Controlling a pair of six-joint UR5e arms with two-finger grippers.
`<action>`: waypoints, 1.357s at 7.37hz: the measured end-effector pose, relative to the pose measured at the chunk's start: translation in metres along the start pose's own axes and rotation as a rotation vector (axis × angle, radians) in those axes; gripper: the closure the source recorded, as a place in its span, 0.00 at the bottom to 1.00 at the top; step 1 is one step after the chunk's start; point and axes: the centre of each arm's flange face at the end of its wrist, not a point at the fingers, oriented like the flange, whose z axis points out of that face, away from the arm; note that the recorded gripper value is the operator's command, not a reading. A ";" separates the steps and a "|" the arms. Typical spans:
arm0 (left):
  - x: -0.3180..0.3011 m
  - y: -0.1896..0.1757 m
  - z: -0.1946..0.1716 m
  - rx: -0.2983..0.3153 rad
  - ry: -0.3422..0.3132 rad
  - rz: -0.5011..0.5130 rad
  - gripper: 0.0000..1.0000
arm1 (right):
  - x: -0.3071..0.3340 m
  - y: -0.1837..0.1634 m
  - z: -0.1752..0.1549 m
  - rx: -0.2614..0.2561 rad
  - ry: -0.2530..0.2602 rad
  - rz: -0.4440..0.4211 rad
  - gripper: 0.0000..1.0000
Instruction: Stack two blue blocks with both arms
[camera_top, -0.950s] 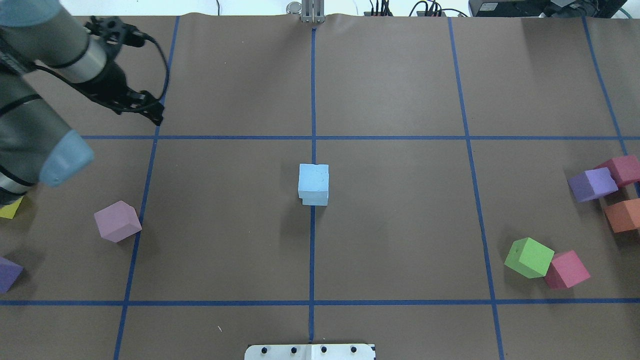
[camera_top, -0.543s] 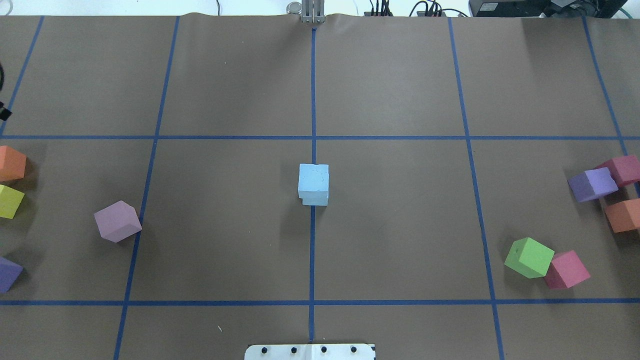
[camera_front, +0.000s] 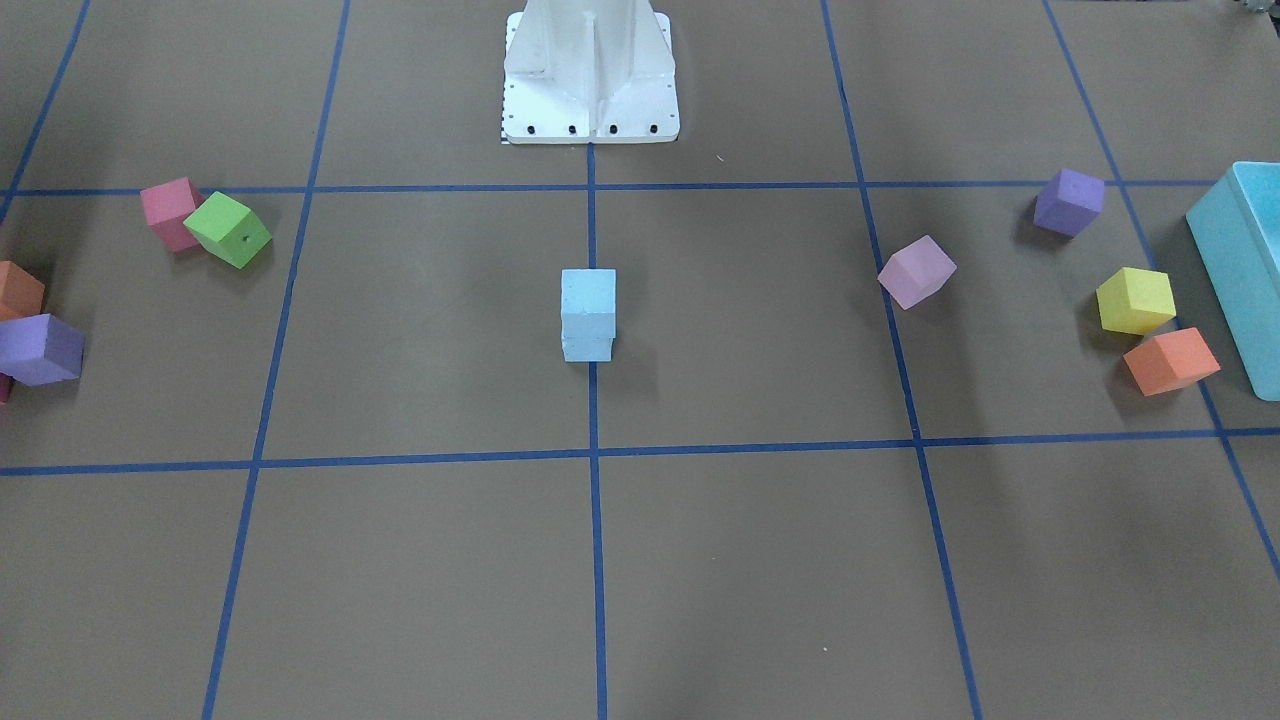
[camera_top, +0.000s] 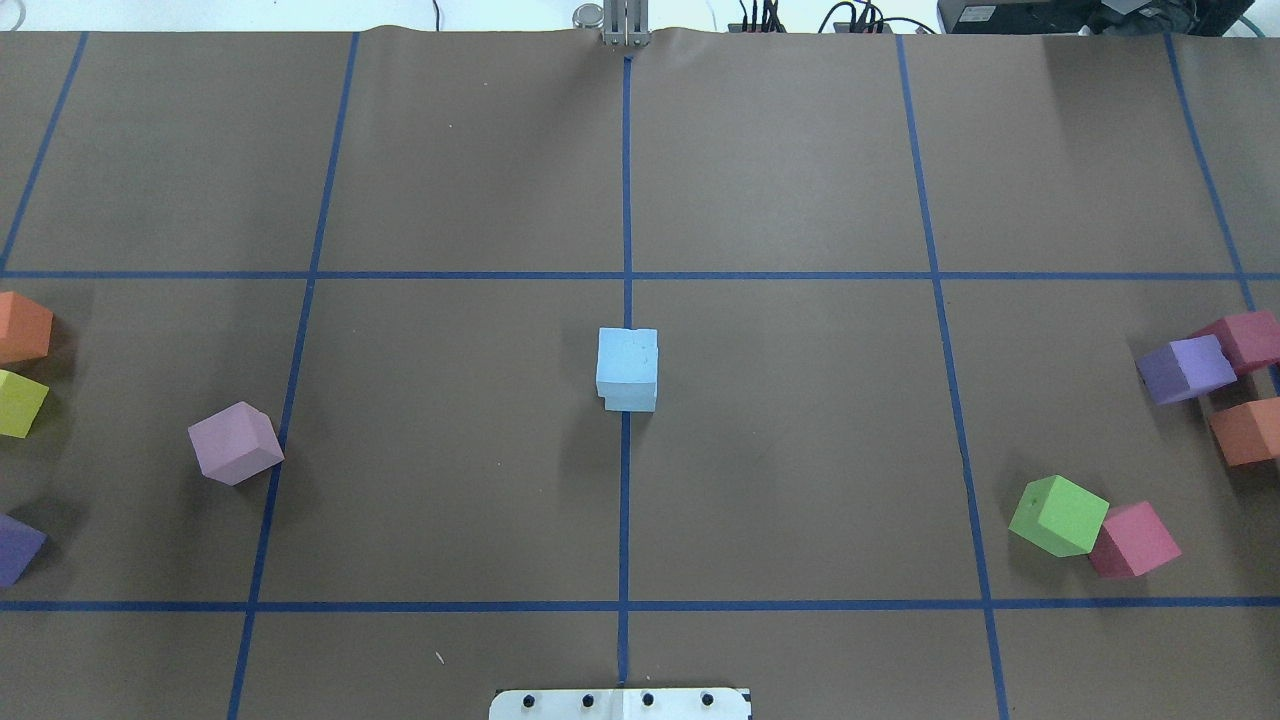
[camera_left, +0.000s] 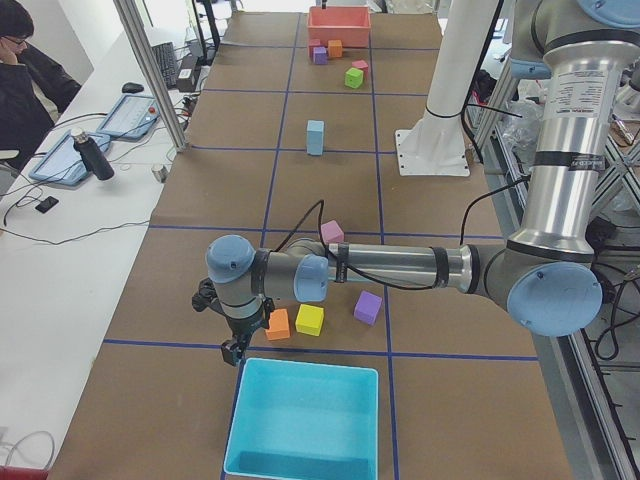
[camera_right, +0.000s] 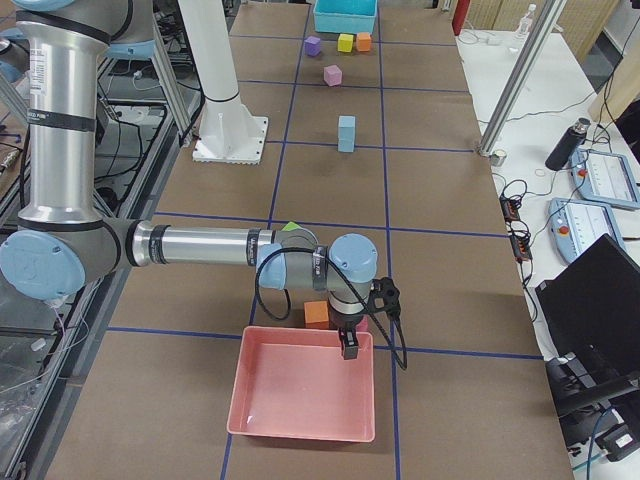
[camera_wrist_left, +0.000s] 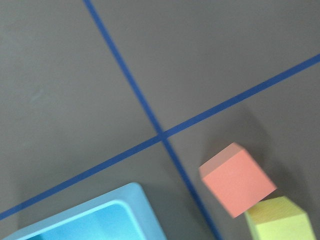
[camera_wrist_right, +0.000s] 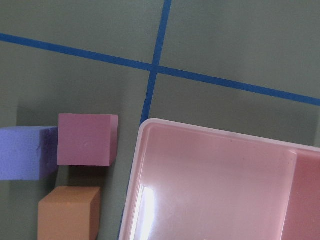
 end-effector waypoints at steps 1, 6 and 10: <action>0.002 0.003 -0.006 0.008 -0.002 -0.003 0.02 | 0.000 0.000 0.000 0.000 0.000 0.000 0.00; 0.021 -0.004 -0.024 0.075 0.072 -0.154 0.02 | -0.001 0.000 -0.001 0.001 0.000 0.001 0.00; 0.020 0.009 -0.017 0.069 0.077 -0.165 0.02 | -0.001 0.000 -0.001 0.001 -0.001 0.002 0.00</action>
